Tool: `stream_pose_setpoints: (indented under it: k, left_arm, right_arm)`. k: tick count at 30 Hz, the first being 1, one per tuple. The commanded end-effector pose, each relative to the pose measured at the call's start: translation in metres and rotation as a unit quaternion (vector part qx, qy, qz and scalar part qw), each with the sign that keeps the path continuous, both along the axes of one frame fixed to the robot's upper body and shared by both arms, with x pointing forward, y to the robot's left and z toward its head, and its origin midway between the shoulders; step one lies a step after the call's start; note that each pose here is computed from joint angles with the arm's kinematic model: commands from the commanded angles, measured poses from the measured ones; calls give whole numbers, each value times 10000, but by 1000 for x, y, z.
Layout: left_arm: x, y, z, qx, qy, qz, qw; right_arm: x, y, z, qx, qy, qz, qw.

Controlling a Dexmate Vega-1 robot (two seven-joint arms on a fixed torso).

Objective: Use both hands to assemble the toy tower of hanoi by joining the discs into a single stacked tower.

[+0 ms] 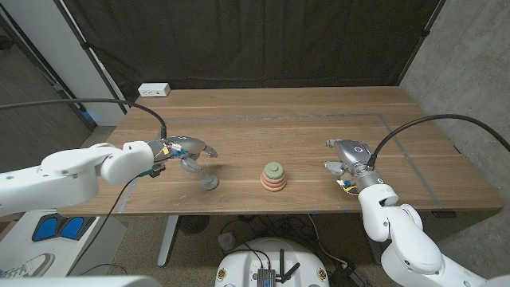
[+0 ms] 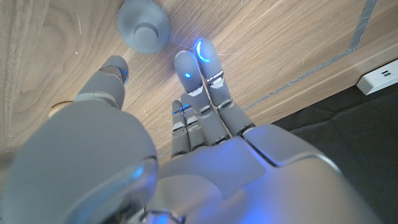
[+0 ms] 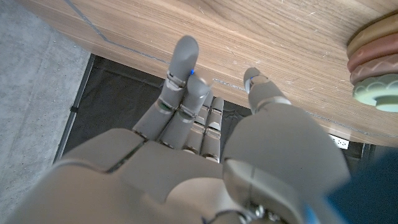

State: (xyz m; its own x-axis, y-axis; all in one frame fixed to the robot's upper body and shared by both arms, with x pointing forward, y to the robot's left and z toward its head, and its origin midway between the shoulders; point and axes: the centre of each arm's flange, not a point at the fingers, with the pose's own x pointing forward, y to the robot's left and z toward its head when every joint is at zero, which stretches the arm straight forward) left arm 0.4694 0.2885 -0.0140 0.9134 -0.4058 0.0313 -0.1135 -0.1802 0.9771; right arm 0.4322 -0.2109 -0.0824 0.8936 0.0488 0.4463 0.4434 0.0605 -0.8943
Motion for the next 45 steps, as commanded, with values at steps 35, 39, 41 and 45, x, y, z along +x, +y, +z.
stream_pose_setpoints:
  k: [35,39,41,45]
  left_arm:
    - [12,2,-43,438,-287,-199,9984]
    - [13,2,-46,477,-356,-185,9981]
    - [14,2,-48,468,-361,-168,9981]
    - [15,3,-50,459,-334,-147,9983]
  right_arm:
    - [9,2,2,16,61,-28,10000]
    - [8,2,3,6,68,-29,10000]
    - [8,2,3,10,66,-27,10000]
    - [9,2,4,0,58,-16,10000]
